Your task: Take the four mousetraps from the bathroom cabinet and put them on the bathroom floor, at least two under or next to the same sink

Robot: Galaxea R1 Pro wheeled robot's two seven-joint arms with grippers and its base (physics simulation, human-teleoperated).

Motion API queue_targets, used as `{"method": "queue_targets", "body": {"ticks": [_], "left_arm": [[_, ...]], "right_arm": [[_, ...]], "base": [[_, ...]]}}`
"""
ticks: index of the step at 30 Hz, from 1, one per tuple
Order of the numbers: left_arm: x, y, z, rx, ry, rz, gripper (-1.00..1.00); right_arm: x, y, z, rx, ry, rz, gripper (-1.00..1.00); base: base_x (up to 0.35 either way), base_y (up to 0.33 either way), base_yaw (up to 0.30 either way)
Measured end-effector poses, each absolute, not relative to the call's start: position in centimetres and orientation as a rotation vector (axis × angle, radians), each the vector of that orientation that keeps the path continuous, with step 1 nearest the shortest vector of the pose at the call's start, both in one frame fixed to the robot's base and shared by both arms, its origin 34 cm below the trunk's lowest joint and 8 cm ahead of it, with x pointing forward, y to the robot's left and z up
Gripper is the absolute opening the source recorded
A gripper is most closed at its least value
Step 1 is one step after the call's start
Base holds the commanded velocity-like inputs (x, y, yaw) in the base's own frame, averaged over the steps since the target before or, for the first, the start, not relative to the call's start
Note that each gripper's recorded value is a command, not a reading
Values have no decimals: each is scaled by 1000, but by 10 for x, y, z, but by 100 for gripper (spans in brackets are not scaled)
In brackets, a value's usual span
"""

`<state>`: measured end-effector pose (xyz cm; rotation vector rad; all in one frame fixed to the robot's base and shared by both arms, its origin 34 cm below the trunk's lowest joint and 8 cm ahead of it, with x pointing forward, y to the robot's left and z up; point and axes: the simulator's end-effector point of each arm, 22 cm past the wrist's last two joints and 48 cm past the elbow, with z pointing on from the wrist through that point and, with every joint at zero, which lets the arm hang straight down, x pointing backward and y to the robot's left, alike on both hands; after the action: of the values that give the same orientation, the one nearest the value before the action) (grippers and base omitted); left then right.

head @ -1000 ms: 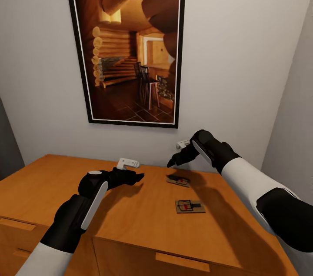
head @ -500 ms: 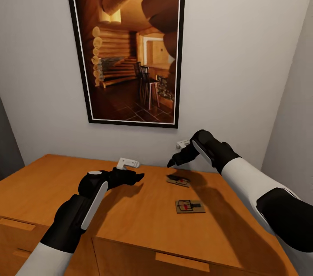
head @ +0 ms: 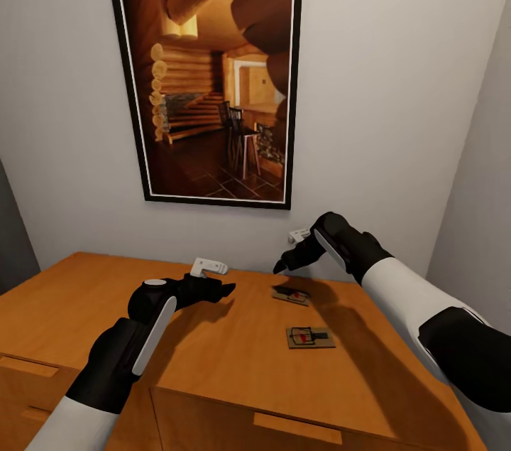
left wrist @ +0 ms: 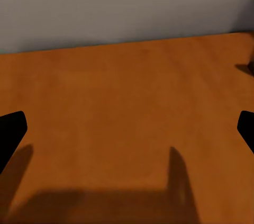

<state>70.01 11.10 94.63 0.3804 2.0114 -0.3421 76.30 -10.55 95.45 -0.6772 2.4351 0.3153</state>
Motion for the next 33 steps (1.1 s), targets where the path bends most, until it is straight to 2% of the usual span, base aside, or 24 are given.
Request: {"method": "queue_targets", "body": {"ticks": [33], "left_arm": [[700, 111, 947, 380, 2011, -343, 100]], "right_arm": [[759, -105, 949, -678, 2453, 338, 100]], "base": [[0, 0, 0]]}}
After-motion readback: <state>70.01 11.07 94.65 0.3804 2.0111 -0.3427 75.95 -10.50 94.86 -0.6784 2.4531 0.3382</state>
